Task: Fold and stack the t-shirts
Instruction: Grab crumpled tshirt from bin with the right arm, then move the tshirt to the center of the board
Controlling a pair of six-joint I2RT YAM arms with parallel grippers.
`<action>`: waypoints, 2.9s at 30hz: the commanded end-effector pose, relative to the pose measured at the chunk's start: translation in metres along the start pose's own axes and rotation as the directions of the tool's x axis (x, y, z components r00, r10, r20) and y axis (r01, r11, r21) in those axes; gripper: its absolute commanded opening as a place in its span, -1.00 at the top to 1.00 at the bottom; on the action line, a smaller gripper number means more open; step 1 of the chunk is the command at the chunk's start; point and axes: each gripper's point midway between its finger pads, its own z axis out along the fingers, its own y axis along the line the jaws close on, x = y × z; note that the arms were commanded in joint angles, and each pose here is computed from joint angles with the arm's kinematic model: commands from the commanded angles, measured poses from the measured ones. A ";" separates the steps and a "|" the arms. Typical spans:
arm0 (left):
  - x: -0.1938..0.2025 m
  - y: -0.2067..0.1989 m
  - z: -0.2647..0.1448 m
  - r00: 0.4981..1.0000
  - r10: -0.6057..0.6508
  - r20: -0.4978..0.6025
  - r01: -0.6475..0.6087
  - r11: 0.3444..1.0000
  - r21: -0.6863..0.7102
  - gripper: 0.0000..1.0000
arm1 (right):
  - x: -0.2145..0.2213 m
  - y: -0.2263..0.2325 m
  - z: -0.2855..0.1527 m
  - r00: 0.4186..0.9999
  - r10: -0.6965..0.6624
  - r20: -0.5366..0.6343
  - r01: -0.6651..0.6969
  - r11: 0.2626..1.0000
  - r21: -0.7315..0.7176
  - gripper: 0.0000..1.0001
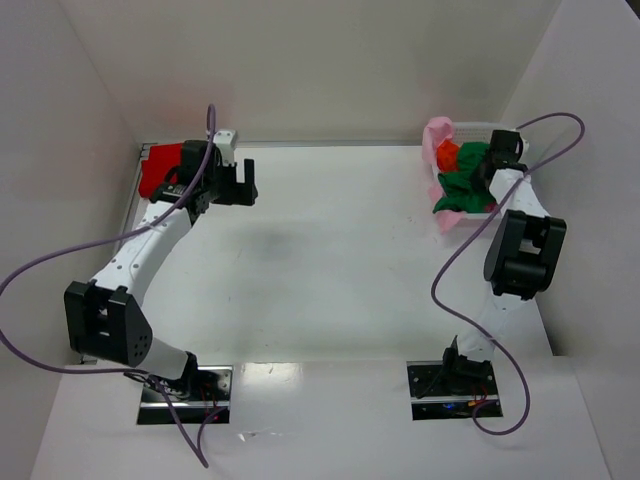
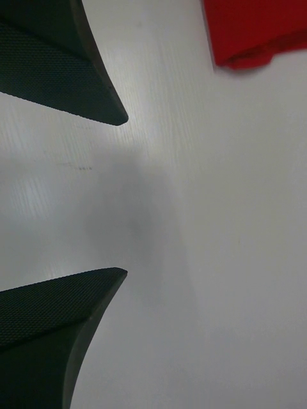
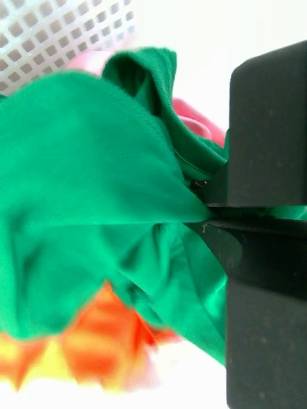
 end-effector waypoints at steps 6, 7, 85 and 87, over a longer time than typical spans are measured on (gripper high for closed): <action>-0.039 -0.136 -0.020 0.959 0.185 0.215 -0.279 0.741 0.610 -1.00 | -0.089 0.099 -0.199 0.949 0.093 0.301 0.054 0.894 -0.444 1.00; -0.041 -0.146 -0.021 0.954 0.201 0.224 -0.299 0.714 0.633 -1.00 | -0.082 0.109 -0.212 0.952 0.081 0.296 0.072 0.879 -0.471 1.00; -0.136 -0.019 -0.245 0.796 0.059 0.602 0.055 0.984 -0.169 1.00 | 0.016 0.146 -0.419 0.967 0.079 0.242 0.184 0.439 -0.879 1.00; -0.138 -0.030 -0.267 0.771 0.068 0.633 0.000 0.994 -0.107 1.00 | 0.032 0.136 -0.446 0.969 0.055 0.243 0.205 0.377 -0.903 1.00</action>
